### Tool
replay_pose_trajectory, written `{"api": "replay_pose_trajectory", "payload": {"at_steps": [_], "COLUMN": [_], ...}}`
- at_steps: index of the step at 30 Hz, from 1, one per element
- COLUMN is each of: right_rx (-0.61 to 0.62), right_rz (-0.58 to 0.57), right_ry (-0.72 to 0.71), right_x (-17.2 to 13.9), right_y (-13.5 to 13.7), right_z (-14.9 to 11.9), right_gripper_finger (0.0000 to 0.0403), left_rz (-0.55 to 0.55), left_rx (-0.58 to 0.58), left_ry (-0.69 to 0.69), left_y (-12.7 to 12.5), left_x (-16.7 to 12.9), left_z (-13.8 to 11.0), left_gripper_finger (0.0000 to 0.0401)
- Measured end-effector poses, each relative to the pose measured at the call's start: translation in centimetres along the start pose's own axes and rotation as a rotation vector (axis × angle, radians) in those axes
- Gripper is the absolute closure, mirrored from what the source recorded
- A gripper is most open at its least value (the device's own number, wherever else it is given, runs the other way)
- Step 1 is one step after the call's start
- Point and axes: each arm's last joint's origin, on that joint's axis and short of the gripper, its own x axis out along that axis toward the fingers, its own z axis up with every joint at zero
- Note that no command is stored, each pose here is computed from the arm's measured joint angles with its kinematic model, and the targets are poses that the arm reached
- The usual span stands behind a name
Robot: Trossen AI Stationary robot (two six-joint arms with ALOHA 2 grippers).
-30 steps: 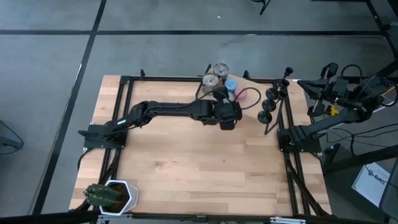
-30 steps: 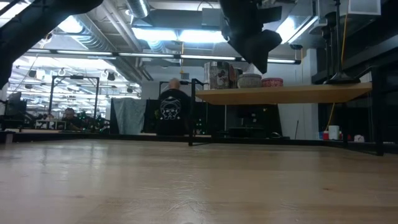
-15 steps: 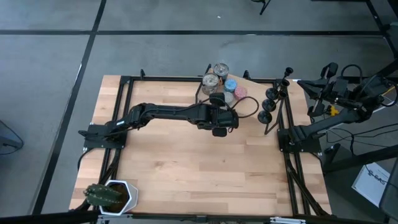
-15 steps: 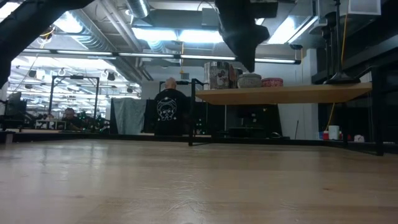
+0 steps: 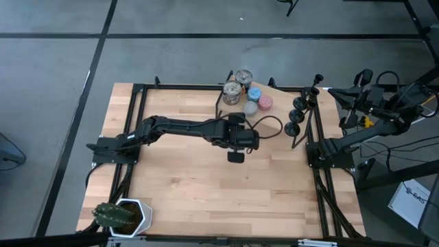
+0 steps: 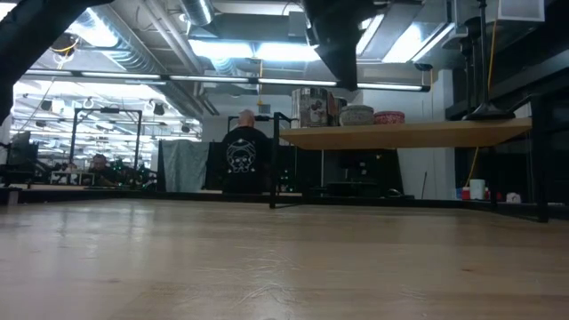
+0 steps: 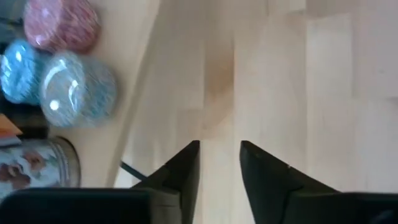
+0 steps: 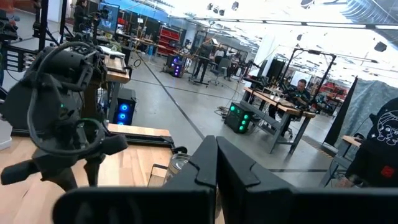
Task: Pick & Place candle stick holders
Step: Return to Home Position
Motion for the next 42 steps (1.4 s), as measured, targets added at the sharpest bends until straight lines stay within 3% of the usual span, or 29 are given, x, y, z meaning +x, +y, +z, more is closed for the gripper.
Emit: {"api": "replay_pose_trajectory", "payload": {"at_steps": [13, 24, 31, 42], "right_rx": [0.000, 0.000, 0.000, 0.000], "right_rz": [0.000, 0.000, 0.000, 0.000], "right_ry": [0.000, 0.000, 0.000, 0.000], "right_x": [0.0, 0.0, 0.0, 0.0], "right_y": [0.0, 0.0, 0.0, 0.0], "right_z": [0.0, 0.0, 0.0, 0.0], "right_gripper_finger": [0.0398, 0.0398, 0.0398, 0.0398], "left_rz": [-0.176, -0.404, -0.434, -0.415], "left_rx": [-0.008, -0.037, -0.117, -0.216], "left_ry": [0.042, -0.180, -0.407, -0.729], "left_y": [-2.9, -4.4, -3.8, -1.9], "left_x": [1.8, 2.9, 1.2, -2.7], "left_z": [-0.9, -1.4, -5.2, -16.4], "left_gripper_finger": [0.0380, 0.0396, 0.0399, 0.0397]}}
